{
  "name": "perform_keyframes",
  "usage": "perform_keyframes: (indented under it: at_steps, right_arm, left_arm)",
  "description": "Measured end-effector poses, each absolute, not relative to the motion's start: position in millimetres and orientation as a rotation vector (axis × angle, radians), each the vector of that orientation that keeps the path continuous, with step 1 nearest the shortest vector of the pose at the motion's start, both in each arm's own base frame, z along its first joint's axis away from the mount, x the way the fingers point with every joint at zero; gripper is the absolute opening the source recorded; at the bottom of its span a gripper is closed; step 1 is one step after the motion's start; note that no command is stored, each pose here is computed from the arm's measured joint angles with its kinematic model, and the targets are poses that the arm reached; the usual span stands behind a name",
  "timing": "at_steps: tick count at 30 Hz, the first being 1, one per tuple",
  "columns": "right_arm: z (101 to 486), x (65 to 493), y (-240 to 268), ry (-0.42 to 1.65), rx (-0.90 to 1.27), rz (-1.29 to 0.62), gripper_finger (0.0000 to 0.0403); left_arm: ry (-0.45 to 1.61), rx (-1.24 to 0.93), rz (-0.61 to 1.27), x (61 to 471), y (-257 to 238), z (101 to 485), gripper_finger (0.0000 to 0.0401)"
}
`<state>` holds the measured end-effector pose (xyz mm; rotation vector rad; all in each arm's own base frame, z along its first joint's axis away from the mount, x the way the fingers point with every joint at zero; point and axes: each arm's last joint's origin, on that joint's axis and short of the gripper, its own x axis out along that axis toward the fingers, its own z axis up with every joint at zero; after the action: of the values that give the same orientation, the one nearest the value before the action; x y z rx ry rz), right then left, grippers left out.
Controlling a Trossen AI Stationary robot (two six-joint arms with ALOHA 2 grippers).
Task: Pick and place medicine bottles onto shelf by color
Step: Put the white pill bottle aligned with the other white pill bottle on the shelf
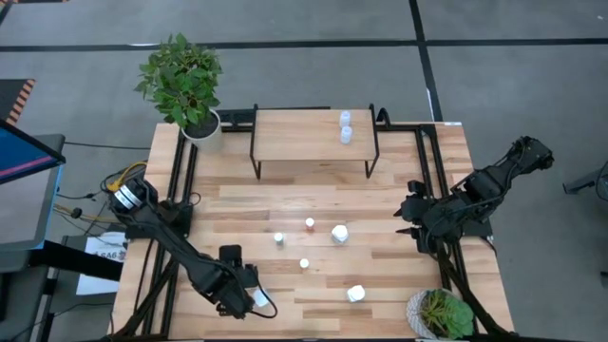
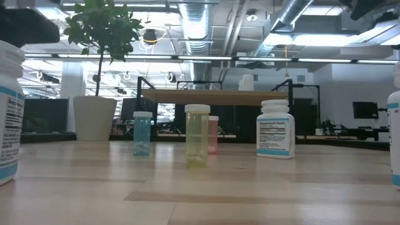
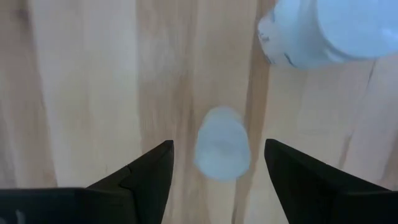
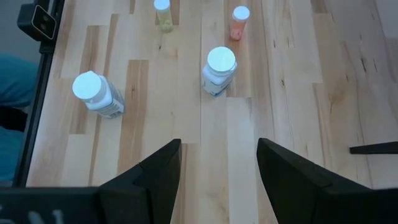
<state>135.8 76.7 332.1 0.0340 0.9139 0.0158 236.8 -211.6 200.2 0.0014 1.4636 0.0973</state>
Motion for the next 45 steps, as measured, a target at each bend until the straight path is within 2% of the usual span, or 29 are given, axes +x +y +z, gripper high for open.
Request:
perform_keyframes:
  at_steps: [6, 45]
  right_arm:
    - [332.2, 135.9, 76.8, 0.913, 0.034, 0.016, 0.0232]
    - [332.2, 135.8, 76.8, 0.913, 0.034, 0.016, 0.0232]
  left_arm:
    - [1.49, 0.024, 0.114, 239.2, -214.0, 189.1, 0.0237]
    - [1.504, 0.1, 0.047, 238.5, -213.6, 189.0, 0.0237]
